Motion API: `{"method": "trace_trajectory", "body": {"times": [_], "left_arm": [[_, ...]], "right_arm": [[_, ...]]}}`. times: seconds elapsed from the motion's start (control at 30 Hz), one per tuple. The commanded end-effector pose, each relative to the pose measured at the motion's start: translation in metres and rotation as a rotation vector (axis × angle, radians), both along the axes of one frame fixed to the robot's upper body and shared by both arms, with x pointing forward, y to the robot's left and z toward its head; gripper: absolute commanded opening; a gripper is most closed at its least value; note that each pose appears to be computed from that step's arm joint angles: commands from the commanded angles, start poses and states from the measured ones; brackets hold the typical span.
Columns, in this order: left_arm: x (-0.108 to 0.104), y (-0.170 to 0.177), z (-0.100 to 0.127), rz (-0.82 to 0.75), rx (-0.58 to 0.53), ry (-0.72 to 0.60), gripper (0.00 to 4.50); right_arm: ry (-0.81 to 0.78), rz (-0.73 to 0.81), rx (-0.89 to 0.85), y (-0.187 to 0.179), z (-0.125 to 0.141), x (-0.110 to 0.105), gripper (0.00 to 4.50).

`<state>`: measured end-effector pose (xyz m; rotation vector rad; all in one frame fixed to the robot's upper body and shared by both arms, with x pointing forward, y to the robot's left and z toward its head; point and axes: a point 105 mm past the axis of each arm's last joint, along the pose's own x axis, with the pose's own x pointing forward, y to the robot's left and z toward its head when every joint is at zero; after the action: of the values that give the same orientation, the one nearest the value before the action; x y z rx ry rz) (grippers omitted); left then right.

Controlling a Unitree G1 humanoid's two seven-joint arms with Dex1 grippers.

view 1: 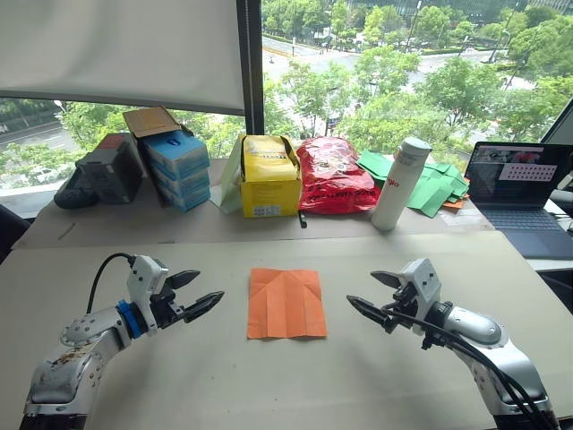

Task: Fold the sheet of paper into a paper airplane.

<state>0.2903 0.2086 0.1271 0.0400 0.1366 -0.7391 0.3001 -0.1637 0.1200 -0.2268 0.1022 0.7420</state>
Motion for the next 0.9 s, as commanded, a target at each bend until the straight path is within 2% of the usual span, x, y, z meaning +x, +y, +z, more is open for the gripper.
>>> {"method": "trace_trajectory", "body": {"times": [0.03, 0.17, 0.37, 0.5, 0.63, 0.83, 0.9], "left_arm": [[0.000, -0.008, 0.015, -0.029, 0.027, -0.070, 4.50], [0.002, -0.012, 0.020, -0.035, 0.016, -0.078, 4.50], [0.006, -0.017, 0.015, -0.066, 0.017, -0.057, 4.50], [0.010, -0.033, 0.021, -0.117, -0.009, -0.084, 3.41], [0.014, -0.065, 0.008, -0.252, 0.059, -0.073, 2.08], [0.025, -0.083, -0.007, -0.319, 0.128, -0.056, 0.04], [0.029, -0.085, -0.017, -0.338, 0.184, -0.047, 0.04]], "right_arm": [[-0.057, 0.007, 0.006, 0.003, 0.014, 0.000, 4.49], [-0.059, 0.003, 0.006, 0.004, 0.014, 0.000, 4.49], [-0.060, -0.006, 0.004, 0.004, 0.013, 0.000, 4.49], [-0.059, -0.009, 0.006, 0.006, 0.012, 0.000, 4.50], [-0.053, -0.009, 0.003, 0.009, 0.008, 0.000, 4.50], [-0.049, -0.013, -0.013, 0.012, 0.004, -0.001, 4.50], [-0.047, -0.015, -0.021, 0.014, 0.002, -0.001, 4.50]]}}
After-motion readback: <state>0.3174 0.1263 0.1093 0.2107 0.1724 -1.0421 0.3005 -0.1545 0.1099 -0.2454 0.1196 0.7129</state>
